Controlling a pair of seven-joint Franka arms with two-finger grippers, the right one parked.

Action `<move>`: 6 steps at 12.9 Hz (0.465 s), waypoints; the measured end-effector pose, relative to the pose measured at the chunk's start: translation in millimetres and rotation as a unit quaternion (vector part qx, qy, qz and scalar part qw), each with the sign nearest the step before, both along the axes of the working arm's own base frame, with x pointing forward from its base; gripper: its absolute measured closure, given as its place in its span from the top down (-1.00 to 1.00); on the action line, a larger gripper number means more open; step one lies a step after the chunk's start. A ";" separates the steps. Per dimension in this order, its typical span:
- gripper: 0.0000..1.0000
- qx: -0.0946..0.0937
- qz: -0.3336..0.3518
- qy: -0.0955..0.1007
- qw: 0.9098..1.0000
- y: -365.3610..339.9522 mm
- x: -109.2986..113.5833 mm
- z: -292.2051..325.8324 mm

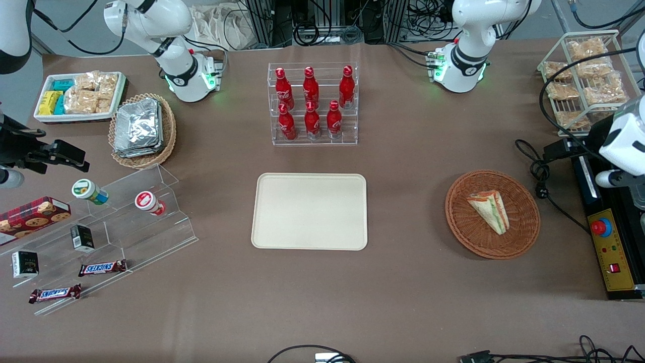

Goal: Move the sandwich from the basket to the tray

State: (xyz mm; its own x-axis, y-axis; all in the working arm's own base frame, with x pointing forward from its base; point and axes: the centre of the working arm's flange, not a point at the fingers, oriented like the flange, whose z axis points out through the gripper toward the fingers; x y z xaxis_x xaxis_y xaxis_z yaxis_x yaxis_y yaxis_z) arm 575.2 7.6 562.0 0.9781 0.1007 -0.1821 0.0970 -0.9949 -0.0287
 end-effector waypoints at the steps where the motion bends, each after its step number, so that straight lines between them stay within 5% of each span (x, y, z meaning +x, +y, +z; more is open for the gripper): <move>1: 1.00 0.000 0.007 0.006 1.000 1.8 4.6 -10.3; 6: 1.00 -0.002 0.036 0.026 0.999 5.1 28.6 -61.8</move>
State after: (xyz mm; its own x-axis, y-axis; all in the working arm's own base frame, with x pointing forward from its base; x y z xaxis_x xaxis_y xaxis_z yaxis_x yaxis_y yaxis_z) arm 603.8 12.6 500.2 0.9574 0.1695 -0.2337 0.1667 -0.9855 -0.0317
